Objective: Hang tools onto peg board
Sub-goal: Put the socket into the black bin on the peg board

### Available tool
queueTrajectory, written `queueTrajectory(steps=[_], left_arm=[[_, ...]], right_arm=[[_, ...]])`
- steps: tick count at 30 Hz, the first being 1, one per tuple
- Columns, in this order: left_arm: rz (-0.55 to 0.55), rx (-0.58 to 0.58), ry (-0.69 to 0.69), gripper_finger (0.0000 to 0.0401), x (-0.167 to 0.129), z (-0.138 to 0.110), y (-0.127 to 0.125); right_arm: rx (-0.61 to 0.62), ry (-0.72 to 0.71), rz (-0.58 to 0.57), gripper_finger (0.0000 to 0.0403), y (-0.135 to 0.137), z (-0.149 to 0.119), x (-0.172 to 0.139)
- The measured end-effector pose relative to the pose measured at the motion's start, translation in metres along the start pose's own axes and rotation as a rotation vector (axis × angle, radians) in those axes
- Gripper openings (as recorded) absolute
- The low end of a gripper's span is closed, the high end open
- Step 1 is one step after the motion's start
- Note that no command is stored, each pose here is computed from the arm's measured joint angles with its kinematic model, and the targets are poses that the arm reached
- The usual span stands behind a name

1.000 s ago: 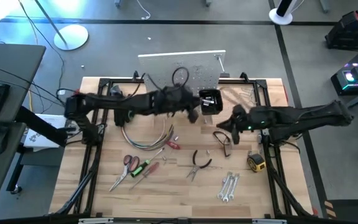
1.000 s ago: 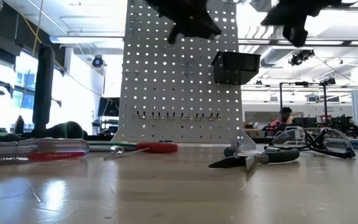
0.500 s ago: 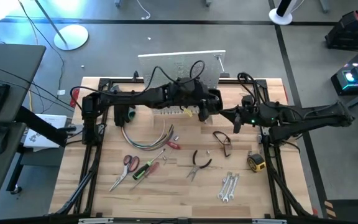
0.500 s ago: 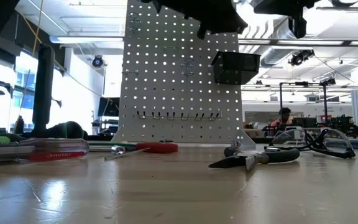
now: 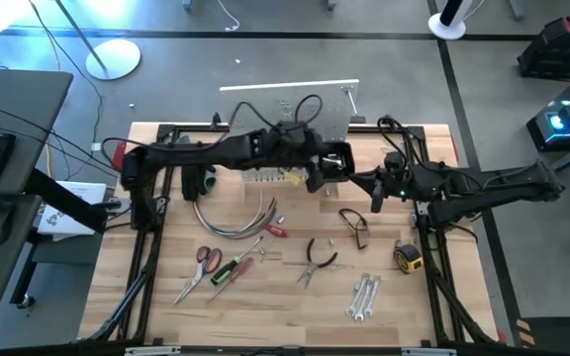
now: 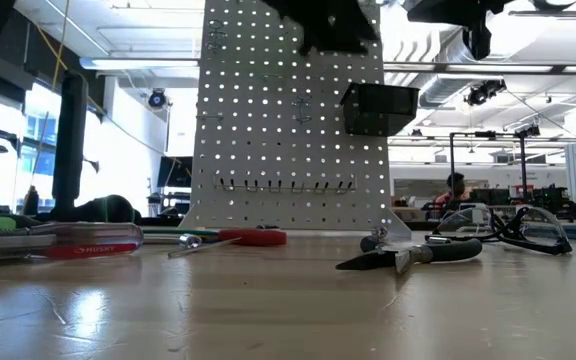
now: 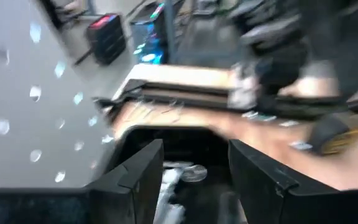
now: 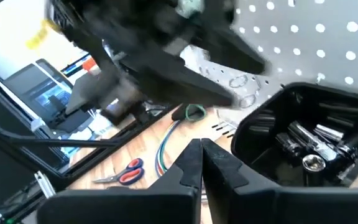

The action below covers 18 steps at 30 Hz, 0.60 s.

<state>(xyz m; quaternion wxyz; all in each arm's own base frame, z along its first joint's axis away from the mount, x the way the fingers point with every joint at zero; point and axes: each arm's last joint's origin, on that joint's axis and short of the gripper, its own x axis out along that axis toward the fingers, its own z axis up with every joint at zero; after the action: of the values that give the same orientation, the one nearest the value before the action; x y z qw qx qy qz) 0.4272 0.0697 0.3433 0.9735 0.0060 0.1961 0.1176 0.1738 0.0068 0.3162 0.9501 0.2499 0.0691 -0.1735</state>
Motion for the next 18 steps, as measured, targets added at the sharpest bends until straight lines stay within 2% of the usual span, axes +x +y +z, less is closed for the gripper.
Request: queueTrajectory(steps=[4,10,12,14,18], left_arm=[[-0.026,-0.054,-0.016,0.0177,-0.034,0.017,-0.008],[-0.009,-0.080,-0.024,0.0177,-0.088,0.035,-0.025],[-0.011,-0.090,0.012,0.0177,-0.102,0.034,-0.031],[-0.027,-0.095,0.082,0.0177,-0.108,0.028,-0.039],[-0.035,-0.161,0.280,0.0177,-0.118,0.007,-0.055]], right_arm=[[-0.020,0.023,0.062,0.0055,0.002,0.000,0.000],[0.055,0.107,0.197,0.0179,0.008,-0.002,0.002],[0.051,0.213,0.276,0.0212,0.010,-0.009,0.005],[0.031,0.367,0.309,0.0230,0.010,-0.022,0.008],[0.010,0.636,0.200,0.0236,0.008,-0.055,0.022]])
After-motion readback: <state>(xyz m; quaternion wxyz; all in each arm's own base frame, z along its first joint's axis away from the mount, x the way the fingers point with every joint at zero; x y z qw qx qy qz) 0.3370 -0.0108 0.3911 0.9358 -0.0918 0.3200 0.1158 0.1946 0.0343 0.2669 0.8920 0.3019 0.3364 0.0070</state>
